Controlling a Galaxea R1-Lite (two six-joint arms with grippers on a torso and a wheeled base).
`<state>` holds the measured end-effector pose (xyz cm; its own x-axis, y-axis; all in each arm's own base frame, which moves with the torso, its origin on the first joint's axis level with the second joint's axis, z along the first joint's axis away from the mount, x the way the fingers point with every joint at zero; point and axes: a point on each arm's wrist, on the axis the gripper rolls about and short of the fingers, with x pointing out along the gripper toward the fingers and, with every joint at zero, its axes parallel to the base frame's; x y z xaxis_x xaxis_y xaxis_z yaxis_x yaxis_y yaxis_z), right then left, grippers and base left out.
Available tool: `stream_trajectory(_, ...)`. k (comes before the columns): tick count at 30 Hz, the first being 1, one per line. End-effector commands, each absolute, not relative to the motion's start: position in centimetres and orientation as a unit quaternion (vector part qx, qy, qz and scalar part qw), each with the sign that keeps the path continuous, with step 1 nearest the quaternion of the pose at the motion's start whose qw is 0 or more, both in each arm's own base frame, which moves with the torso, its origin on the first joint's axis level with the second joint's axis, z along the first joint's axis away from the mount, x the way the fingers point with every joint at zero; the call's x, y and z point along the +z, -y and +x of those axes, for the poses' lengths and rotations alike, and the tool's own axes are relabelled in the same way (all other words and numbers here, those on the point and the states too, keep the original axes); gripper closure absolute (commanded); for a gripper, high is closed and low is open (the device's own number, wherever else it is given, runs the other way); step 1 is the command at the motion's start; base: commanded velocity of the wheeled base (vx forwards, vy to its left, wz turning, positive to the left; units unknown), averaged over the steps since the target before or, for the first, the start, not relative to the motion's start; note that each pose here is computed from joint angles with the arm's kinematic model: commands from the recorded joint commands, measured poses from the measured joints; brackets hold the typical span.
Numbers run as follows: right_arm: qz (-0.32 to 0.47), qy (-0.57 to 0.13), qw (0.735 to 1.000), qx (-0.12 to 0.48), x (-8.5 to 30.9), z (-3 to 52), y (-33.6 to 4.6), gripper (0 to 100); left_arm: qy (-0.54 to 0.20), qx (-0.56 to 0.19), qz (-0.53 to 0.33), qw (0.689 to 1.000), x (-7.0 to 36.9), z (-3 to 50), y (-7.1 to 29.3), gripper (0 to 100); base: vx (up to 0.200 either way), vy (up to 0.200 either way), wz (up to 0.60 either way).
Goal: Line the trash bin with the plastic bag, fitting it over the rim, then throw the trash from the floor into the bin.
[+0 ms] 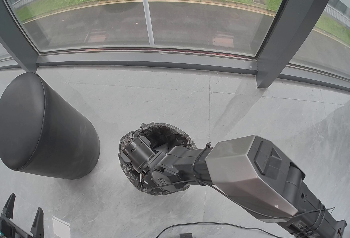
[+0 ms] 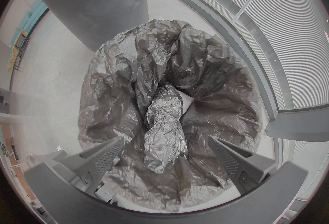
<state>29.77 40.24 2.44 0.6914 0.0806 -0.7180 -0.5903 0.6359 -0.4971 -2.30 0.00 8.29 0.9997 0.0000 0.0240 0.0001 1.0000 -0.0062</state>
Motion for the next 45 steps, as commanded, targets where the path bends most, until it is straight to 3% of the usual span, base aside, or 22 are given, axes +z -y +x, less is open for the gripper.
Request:
stream_trajectory(1,-0.392,-0.347,0.829,0.198,-0.4,30.7,-40.0,0,0.01,0.0,-0.004,1.0,7.8,-2.3,0.0,0,0.0,0.0,0.0)
stream_trajectory(13,-0.394,-0.321,0.842,0.18,-6.2,33.9,-39.2,0,0.011,0.0,-0.003,1.0,7.8,-2.3,0.0,0,0.0,0.0,0.0)
stream_trajectory(36,-0.382,-0.332,0.847,0.161,-7.6,36.1,-37.2,0,0.011,0.0,-0.003,1.0,7.8,-2.3,0.0,0,0.0,0.0,0.0)
stream_trajectory(45,-0.375,-0.32,0.855,0.161,-6.2,36.1,-37.5,0,0.011,0.0,-0.003,1.0,7.8,-2.3,0.0,0,0.0,0.0,0.0)
